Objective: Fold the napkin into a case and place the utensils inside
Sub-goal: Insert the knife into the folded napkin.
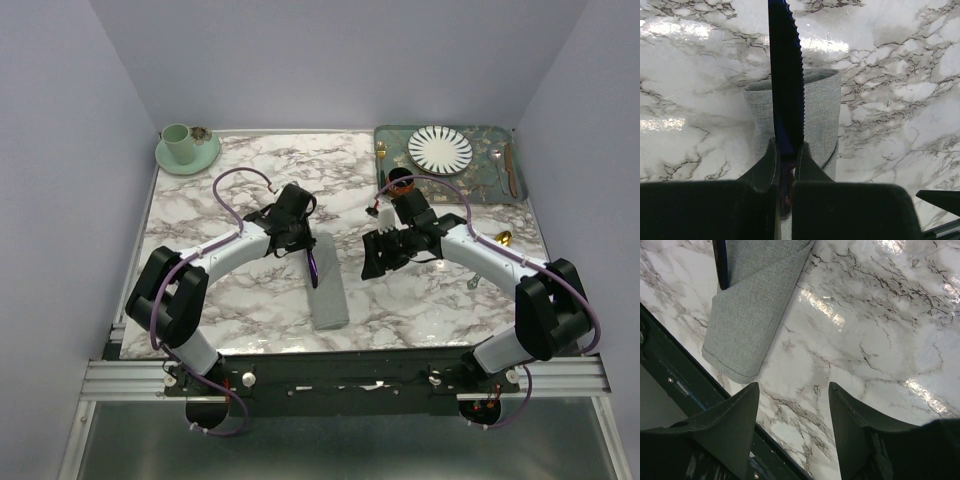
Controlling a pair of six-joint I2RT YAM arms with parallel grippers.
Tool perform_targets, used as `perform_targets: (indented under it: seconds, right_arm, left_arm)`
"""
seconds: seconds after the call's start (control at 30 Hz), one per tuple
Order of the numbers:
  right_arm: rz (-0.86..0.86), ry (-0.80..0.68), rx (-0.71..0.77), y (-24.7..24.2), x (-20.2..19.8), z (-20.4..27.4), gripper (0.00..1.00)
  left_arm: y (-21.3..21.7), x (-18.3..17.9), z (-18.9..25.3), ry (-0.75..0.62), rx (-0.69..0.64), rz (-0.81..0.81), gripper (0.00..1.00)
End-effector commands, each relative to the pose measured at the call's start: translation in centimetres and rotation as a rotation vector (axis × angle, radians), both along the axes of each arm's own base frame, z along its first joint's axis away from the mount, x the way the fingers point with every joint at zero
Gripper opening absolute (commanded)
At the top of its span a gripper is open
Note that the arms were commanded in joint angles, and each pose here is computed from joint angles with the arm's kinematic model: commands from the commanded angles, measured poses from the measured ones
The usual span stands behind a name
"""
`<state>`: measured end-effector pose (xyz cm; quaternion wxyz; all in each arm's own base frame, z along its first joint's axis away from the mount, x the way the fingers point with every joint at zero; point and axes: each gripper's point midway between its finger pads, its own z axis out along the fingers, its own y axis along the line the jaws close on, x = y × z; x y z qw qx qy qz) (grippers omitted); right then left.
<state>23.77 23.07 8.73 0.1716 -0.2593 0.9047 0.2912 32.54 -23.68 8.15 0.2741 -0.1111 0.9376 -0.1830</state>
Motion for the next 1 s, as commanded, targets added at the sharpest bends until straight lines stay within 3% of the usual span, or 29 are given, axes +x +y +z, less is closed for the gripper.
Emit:
perform_targets:
  seconds: [0.0, 0.73, 0.97]
  right_arm:
    - [-0.009, -0.034, -0.017, -0.5, 0.1, 0.3, 0.65]
    - [-0.016, -0.036, 0.017, -0.5, -0.6, 0.0, 0.66]
    - [0.139, -0.193, 0.105, 1.3, -2.2, 1.3, 0.51]
  left_arm:
    - [-0.2, -0.4, -0.8, 0.024, 0.014, 0.018, 0.00]
    - [0.4, -3.9, -2.3, 0.174, 0.068, 0.028, 0.00]
    - [0.3, -4.0, -2.8, 0.194, 0.066, 0.034, 0.00]
